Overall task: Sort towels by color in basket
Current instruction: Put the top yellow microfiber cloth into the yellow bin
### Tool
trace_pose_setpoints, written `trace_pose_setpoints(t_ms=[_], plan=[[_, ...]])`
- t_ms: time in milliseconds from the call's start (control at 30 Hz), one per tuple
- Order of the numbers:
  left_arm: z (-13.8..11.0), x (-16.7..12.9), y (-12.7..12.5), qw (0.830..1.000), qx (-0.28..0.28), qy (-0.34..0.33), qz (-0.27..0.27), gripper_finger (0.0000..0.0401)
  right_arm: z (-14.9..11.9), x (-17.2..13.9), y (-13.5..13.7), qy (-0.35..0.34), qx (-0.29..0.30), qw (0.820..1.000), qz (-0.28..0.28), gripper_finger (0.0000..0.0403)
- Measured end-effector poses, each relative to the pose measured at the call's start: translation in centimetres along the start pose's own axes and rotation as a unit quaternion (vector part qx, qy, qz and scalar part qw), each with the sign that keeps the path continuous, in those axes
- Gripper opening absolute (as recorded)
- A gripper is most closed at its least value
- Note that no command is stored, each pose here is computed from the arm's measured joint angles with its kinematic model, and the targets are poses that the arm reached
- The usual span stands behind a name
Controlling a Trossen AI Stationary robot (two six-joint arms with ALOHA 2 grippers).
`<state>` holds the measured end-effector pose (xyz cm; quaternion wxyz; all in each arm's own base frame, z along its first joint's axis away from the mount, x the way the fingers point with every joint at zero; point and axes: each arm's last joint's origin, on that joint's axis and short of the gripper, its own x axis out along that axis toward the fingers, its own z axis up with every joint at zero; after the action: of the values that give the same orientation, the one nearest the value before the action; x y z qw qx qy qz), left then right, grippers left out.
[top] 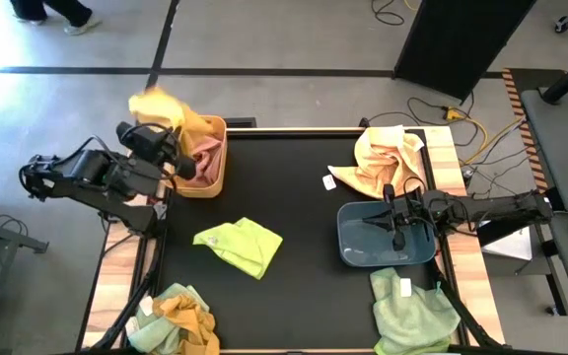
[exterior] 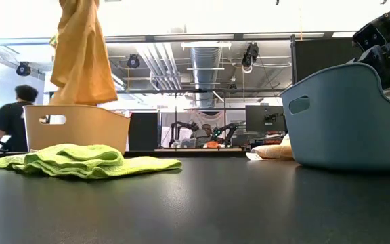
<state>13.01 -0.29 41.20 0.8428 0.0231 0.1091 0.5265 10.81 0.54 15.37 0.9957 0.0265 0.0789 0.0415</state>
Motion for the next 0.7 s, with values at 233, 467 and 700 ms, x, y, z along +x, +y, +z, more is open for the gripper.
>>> trace_pose_setpoints(t_ms=[233, 467, 700], plan=[[-0.5, 0.5, -0.6, 1.0, 0.004, 0.01, 0.006, 0.0, 0.0, 0.0, 0.0, 0.0, 0.0, 1.0, 0.0, 0.0013], [-0.8, 2.2, 0.4, 0.996, 0.006, 0.029, 0.08, 0.0, 0.0, 0.0, 0.0, 0.0, 0.0, 1.0, 0.0, 0.0013], [-1.7, 4.9, 2.5, 0.98, 0.017, 0.108, 0.166, 0.0, 0.0, 0.0, 0.0, 0.0, 0.0, 1.0, 0.0, 0.0013]])
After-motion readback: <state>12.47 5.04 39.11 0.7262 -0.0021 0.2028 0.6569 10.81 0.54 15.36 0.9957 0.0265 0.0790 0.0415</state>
